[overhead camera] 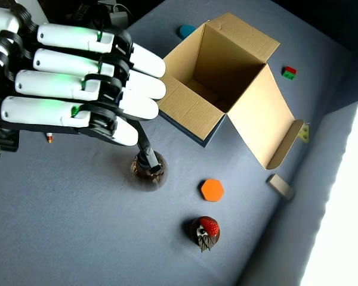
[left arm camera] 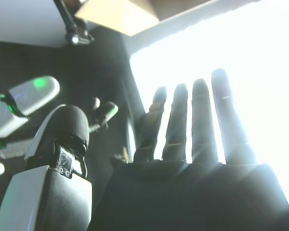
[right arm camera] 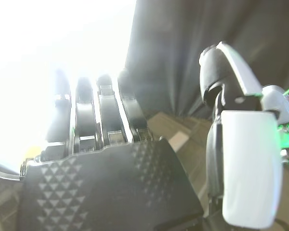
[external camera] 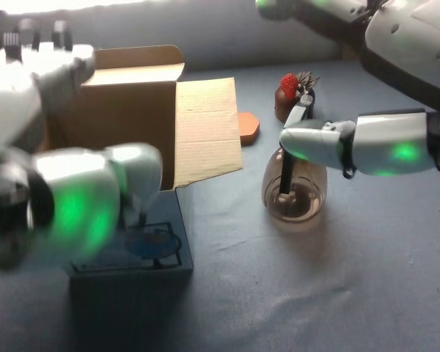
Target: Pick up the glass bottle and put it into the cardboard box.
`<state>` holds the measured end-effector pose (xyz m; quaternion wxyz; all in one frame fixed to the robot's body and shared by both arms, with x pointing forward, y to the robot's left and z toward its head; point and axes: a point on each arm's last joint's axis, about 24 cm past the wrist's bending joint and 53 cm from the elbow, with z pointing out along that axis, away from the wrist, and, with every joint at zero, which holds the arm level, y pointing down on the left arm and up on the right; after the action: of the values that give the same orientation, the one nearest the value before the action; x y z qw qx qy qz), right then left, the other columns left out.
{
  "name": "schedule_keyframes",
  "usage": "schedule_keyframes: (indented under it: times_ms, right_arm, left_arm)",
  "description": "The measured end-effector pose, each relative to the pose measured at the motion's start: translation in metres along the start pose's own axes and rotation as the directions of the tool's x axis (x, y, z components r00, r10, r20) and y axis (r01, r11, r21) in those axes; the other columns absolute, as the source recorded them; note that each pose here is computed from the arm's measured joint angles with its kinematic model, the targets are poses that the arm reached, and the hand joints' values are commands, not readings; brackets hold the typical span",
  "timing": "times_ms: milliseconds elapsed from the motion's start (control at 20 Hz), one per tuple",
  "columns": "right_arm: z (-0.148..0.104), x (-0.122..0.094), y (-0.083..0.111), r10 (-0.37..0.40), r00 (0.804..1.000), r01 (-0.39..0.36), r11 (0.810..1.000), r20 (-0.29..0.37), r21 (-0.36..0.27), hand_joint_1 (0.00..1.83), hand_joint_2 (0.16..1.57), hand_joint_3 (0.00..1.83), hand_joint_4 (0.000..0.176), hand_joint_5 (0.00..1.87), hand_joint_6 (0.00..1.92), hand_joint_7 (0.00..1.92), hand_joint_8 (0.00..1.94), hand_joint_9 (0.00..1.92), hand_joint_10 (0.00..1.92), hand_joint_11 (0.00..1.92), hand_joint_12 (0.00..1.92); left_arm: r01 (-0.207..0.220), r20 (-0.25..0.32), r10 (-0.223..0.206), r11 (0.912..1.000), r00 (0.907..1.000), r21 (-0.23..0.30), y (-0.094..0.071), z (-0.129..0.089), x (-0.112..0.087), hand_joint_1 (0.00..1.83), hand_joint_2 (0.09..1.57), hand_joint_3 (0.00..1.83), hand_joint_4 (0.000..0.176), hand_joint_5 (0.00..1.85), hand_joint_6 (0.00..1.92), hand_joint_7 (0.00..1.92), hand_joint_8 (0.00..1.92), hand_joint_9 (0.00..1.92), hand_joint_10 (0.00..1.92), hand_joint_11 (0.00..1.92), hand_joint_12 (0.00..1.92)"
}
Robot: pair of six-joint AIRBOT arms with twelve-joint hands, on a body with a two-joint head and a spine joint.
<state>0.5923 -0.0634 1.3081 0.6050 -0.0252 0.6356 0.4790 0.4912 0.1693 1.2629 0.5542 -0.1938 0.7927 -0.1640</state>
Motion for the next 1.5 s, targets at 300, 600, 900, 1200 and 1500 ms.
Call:
schedule_keyframes:
  times_ms: [300,600,900,1200,1500]
  right_arm:
    - [0.001,0.003,-0.024,0.052,0.987,-0.063,0.996,-0.152,-0.071,1.19,0.87,0.04,0.0,0.0,0.21,0.08,0.0,0.0,0.34,0.0,0.39]
    - [0.0,-0.006,-0.031,0.083,0.966,-0.127,0.978,-0.246,-0.168,1.25,0.87,0.01,0.0,0.0,0.18,0.08,0.0,0.0,0.25,0.0,0.06]
    - [0.012,-0.009,-0.054,0.142,0.946,-0.182,0.977,-0.292,-0.115,1.17,0.88,0.01,0.0,0.0,0.1,0.04,0.0,0.0,0.14,0.0,0.0]
    - [0.028,-0.001,-0.078,0.157,0.933,-0.187,0.98,-0.325,-0.063,1.15,0.89,0.01,0.0,0.0,0.03,0.01,0.0,0.0,0.07,0.0,0.0]
    - [0.041,0.013,-0.087,0.181,0.924,-0.203,0.979,-0.338,-0.031,1.12,0.91,0.02,0.0,0.0,0.0,0.0,0.0,0.0,0.0,0.0,0.0]
  left_arm:
    - [-0.014,-0.078,0.006,0.9954,0.9969,-0.094,0.019,-0.037,0.034,0.0,1.31,0.03,0.0,0.06,0.01,0.07,0.01,0.07,0.0,0.0,0.6]
    - [-0.024,-0.137,0.004,0.9892,0.9906,-0.145,0.032,-0.05,0.051,0.01,1.31,0.02,0.0,0.09,0.01,0.09,0.0,0.07,0.0,0.0,0.61]
    - [-0.054,-0.203,0.007,0.9723,0.9792,-0.227,0.057,-0.048,0.076,0.02,1.3,0.01,0.0,0.07,0.0,0.08,0.0,0.07,0.0,0.0,0.55]
    - [-0.033,-0.2,-0.011,0.9761,0.9797,-0.215,0.059,-0.039,0.089,0.0,1.29,0.0,0.0,0.03,0.0,0.03,0.0,0.01,0.0,0.0,0.31]
    - [-0.041,-0.198,0.007,0.9846,0.9801,-0.17,0.057,-0.019,0.091,0.0,1.28,0.0,0.0,0.01,0.0,0.01,0.0,0.0,0.0,0.0,0.21]
